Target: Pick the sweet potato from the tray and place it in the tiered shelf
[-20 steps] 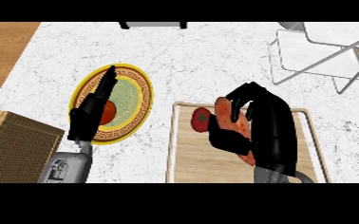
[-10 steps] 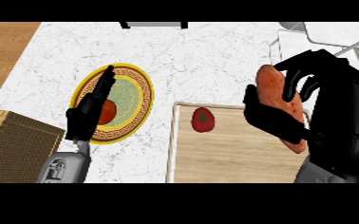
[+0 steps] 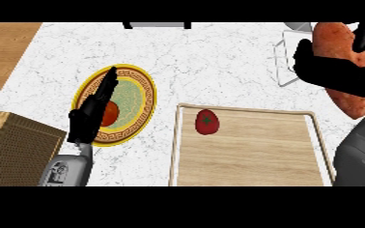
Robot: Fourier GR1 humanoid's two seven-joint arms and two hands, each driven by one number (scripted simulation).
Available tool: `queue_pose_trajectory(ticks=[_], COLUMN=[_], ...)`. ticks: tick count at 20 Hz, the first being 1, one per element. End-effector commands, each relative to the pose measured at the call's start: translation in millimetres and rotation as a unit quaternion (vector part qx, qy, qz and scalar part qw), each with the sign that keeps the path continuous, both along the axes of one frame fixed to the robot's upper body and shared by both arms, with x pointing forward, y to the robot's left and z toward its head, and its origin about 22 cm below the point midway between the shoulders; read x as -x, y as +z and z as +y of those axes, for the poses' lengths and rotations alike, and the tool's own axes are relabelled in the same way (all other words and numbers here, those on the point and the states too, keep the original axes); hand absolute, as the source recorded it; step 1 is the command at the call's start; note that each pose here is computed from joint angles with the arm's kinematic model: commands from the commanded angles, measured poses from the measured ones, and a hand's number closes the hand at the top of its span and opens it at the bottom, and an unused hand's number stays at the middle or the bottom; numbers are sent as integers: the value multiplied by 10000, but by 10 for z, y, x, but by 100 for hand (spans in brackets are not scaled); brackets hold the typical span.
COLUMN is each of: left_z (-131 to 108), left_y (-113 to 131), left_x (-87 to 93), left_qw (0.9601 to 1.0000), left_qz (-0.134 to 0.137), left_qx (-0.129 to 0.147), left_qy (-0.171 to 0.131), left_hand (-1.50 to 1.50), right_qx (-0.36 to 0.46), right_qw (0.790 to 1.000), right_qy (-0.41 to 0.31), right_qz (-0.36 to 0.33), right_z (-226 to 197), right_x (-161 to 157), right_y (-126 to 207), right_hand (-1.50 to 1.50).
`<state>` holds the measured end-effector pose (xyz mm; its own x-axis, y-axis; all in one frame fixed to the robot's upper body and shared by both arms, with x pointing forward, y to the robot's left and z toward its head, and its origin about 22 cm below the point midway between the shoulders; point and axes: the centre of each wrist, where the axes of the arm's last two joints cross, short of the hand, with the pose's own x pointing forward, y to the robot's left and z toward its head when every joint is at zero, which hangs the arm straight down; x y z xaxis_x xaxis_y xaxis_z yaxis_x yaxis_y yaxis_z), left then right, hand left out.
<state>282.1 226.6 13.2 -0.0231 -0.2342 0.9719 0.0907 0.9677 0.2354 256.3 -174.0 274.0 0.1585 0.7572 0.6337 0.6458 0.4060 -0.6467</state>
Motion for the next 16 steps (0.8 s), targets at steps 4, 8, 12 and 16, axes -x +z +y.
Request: queue_pose_trajectory(ticks=[4,8,12,16], left_z=[-60,-85,-126,-60], left_y=[-7,56,-70,-15], left_x=[-27,40,9,121], left_qw=[10000,10000,9999,10000], left_qz=[9,2,-72,0], left_qx=[70,18,11,-21], left_qy=[-34,-27,-80,-34], left_hand=[0,0,0,0], right_qx=[-50,114,192,817], right_qw=[9981,9975,9970,9929], right_qy=[-605,-651,-700,-818], right_qz=[-107,-249,-285,-285], right_z=[-305,-515,-668,-701], right_x=[-322,-338,-448,-712], right_y=[418,490,505,413], right_hand=[150,150,150,150])
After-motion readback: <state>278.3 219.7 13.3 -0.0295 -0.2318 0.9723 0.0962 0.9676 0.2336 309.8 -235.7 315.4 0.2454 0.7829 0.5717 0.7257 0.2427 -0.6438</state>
